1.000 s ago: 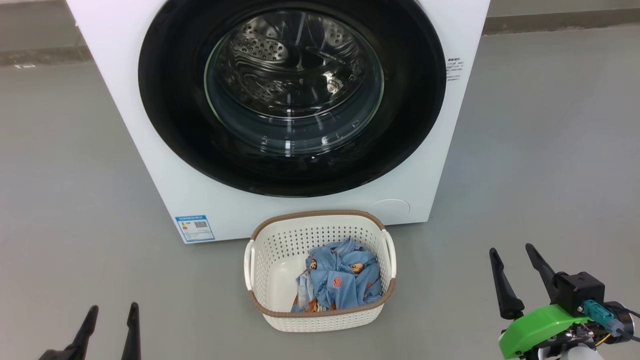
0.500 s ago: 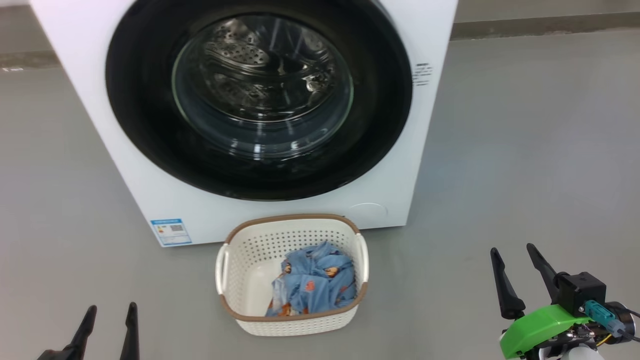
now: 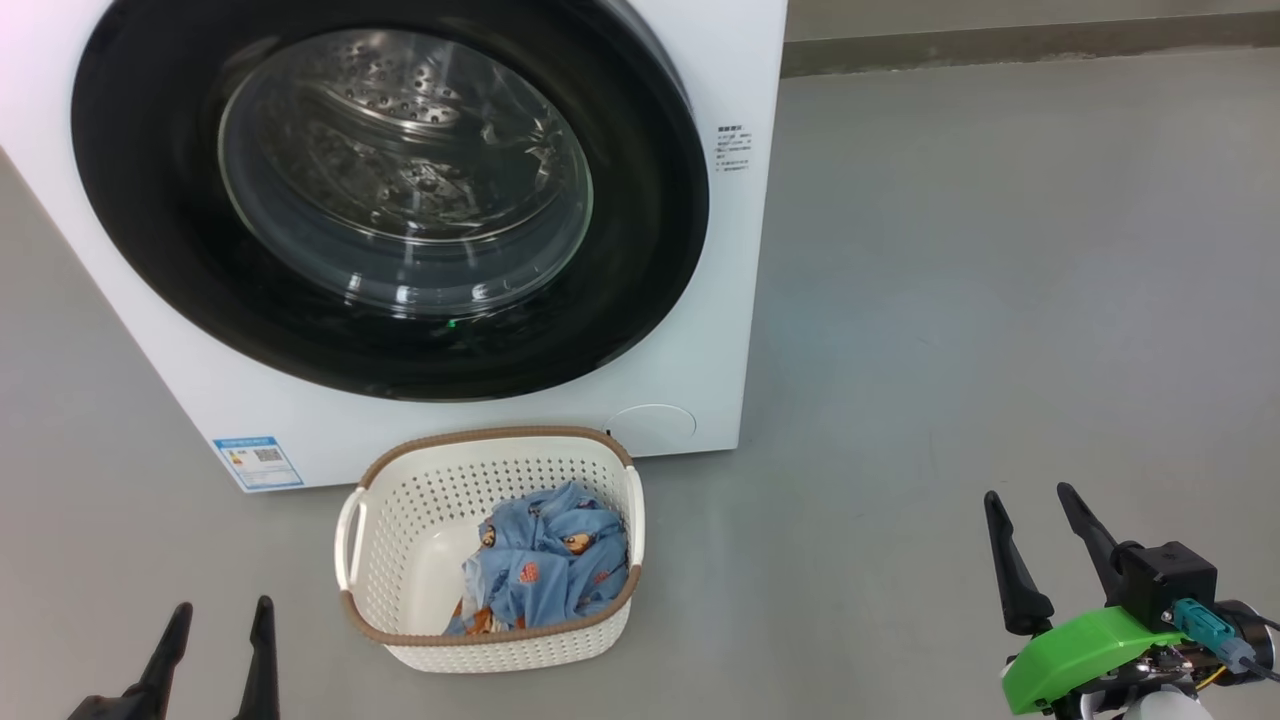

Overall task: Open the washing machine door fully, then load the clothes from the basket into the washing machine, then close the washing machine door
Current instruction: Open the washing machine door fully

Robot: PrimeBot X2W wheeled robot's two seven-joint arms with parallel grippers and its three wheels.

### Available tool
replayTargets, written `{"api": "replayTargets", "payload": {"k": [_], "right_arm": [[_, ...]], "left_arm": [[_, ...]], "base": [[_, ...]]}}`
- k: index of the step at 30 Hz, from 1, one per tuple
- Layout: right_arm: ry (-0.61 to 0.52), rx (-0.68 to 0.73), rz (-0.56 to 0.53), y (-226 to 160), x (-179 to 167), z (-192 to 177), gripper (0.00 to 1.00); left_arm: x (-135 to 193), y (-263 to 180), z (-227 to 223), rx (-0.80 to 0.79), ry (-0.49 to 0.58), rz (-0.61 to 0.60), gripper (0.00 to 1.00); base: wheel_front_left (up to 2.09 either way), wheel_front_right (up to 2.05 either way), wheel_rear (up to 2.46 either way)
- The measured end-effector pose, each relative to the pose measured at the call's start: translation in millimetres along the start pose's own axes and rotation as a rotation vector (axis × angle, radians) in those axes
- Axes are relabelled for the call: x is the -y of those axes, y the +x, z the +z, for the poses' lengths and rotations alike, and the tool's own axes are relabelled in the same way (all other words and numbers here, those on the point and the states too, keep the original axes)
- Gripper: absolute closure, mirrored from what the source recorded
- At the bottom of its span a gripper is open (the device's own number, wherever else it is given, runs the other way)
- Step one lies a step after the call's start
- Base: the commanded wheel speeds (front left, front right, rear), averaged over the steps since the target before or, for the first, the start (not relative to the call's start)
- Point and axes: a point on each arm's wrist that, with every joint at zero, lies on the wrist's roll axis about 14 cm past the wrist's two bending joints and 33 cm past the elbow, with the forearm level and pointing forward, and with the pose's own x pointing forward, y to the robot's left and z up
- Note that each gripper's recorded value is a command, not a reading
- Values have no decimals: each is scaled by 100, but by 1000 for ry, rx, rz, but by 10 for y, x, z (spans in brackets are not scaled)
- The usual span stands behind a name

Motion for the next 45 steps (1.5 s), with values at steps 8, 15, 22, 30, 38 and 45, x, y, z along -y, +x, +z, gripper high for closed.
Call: {"api": "replayTargets", "payload": {"k": [8, 15, 22, 30, 38, 45], "right_arm": [[1, 0, 0, 7, -1, -2, 0], [0, 1, 3, 12, -14, 1, 0], [0, 0, 10, 13, -35, -5, 0], [120, 22, -32, 45, 26, 32, 0], [439, 138, -105, 313, 159, 333, 0], [692, 175, -130, 587, 241, 486, 0]], "left_arm": [[3, 6, 35, 12, -7, 0, 0], [19, 20, 72, 24, -9, -5, 0], [29, 25, 89, 30, -11, -6, 0], [45, 35, 131, 46, -21, -2, 0], [64, 26, 111, 42, -29, -1, 0], [45, 41, 43, 22, -36, 7, 0]], "base": [[11, 11, -22], [0, 0, 0], [0, 0, 0], [0, 0, 0], [0, 0, 0], [0, 0, 0]]}}
